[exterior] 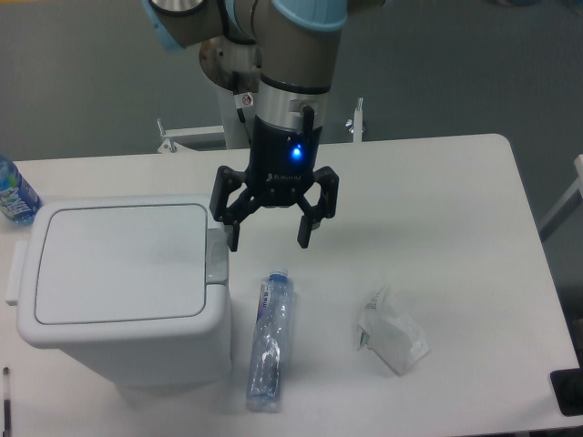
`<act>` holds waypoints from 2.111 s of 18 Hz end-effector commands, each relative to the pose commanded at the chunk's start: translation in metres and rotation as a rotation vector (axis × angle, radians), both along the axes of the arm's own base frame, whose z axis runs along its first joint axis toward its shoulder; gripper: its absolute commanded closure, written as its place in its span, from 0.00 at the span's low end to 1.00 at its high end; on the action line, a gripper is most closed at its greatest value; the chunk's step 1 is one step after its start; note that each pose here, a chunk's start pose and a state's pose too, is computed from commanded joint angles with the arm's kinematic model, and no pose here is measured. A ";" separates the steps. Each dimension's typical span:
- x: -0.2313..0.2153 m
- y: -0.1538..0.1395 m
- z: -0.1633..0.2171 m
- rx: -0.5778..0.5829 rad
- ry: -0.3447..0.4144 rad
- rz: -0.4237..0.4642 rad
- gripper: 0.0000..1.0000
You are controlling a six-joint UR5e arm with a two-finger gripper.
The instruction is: Open the trash can
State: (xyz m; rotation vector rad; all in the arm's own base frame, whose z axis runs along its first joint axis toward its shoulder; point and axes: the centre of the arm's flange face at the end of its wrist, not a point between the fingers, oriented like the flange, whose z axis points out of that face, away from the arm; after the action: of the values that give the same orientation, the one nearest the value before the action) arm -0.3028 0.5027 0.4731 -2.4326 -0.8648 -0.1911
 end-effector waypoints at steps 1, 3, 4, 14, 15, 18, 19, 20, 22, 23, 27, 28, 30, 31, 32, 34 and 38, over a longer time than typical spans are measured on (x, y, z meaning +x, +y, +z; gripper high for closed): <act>0.003 0.002 0.002 0.003 0.003 -0.006 0.00; 0.004 0.002 0.003 0.005 0.006 -0.008 0.00; 0.005 0.002 0.003 0.005 0.006 -0.009 0.00; 0.005 0.005 0.005 0.009 0.010 -0.016 0.00; 0.005 0.005 0.005 0.009 0.010 -0.016 0.00; 0.005 0.005 0.001 0.003 0.006 -0.016 0.00; 0.005 0.005 0.000 0.002 0.005 -0.016 0.00; 0.004 0.005 -0.001 0.000 0.002 -0.016 0.00; 0.005 0.005 -0.001 0.000 0.002 -0.016 0.00; 0.005 0.005 -0.001 0.000 0.002 -0.015 0.00; 0.005 0.005 -0.002 -0.001 0.000 -0.014 0.00; 0.005 0.005 -0.002 -0.001 0.000 -0.014 0.00; 0.005 0.005 -0.002 -0.001 0.000 -0.014 0.00; 0.005 0.005 -0.002 -0.001 0.000 -0.015 0.00; 0.005 0.005 -0.002 -0.001 0.000 -0.015 0.00; 0.005 0.005 -0.002 -0.001 0.000 -0.015 0.00; 0.004 0.006 -0.003 -0.002 -0.001 -0.015 0.00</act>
State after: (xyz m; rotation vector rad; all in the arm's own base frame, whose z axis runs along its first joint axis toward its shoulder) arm -0.2985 0.5082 0.4700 -2.4418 -0.8478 -0.1966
